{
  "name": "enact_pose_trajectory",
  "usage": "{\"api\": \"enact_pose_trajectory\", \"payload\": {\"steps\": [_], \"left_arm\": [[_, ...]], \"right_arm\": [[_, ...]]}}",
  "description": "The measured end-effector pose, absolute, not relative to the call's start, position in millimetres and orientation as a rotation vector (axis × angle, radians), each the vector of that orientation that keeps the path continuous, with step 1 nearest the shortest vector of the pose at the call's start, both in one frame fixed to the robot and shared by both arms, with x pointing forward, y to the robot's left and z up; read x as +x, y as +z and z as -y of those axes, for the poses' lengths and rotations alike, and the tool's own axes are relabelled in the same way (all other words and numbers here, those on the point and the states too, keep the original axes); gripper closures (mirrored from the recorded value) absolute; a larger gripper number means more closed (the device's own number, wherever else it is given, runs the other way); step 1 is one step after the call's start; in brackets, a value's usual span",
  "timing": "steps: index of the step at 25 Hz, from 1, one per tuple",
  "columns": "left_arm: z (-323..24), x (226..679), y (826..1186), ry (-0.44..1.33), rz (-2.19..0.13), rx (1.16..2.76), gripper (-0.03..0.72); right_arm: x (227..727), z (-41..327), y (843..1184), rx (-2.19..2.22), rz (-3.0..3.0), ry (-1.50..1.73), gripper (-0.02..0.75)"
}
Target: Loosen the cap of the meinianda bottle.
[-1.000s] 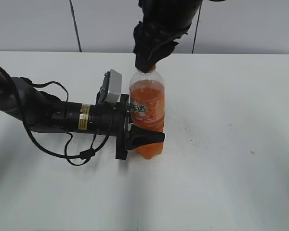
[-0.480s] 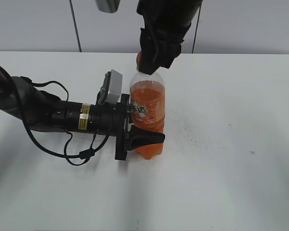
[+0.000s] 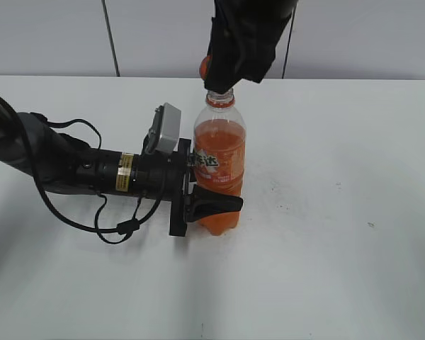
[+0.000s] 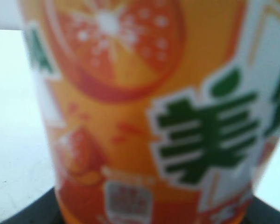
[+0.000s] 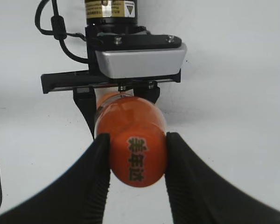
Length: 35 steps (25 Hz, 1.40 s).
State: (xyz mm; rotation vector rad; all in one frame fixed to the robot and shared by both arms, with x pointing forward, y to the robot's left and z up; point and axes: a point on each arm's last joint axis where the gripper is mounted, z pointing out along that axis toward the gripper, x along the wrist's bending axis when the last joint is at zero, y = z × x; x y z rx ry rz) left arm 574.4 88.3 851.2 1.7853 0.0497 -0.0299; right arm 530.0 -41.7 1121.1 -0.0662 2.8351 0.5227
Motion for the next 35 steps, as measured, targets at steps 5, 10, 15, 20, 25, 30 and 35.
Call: {"api": "enact_pose_trajectory", "payload": {"steps": [5, 10, 15, 20, 25, 30, 35], "left_arm": [[-88, 574, 851, -0.031, -0.051, 1.785, 0.298], [-88, 574, 851, -0.031, -0.052, 1.786, 0.298], [-88, 575, 851, -0.030, -0.053, 1.787, 0.298], [-88, 575, 851, -0.031, -0.054, 1.787, 0.298], [-88, 575, 851, -0.031, -0.055, 1.787, 0.298], [-88, 575, 851, -0.033, -0.056, 1.786, 0.298], [-88, 575, 851, -0.033, -0.056, 1.786, 0.298]], "right_arm": [[523, 47, 1136, 0.074, -2.820, 0.579, 0.465], [526, 61, 1145, 0.490, -2.760, 0.581, 0.465], [542, 102, 1140, 0.882, -2.691, 0.559, 0.465], [552, 179, 1119, 1.288, -2.517, 0.512, 0.465], [540, 251, 1068, 1.612, -2.321, 0.499, 0.465], [521, 294, 1006, 1.869, -2.198, 0.437, 0.465], [525, 316, 970, 1.989, -2.118, 0.403, 0.465]]}}
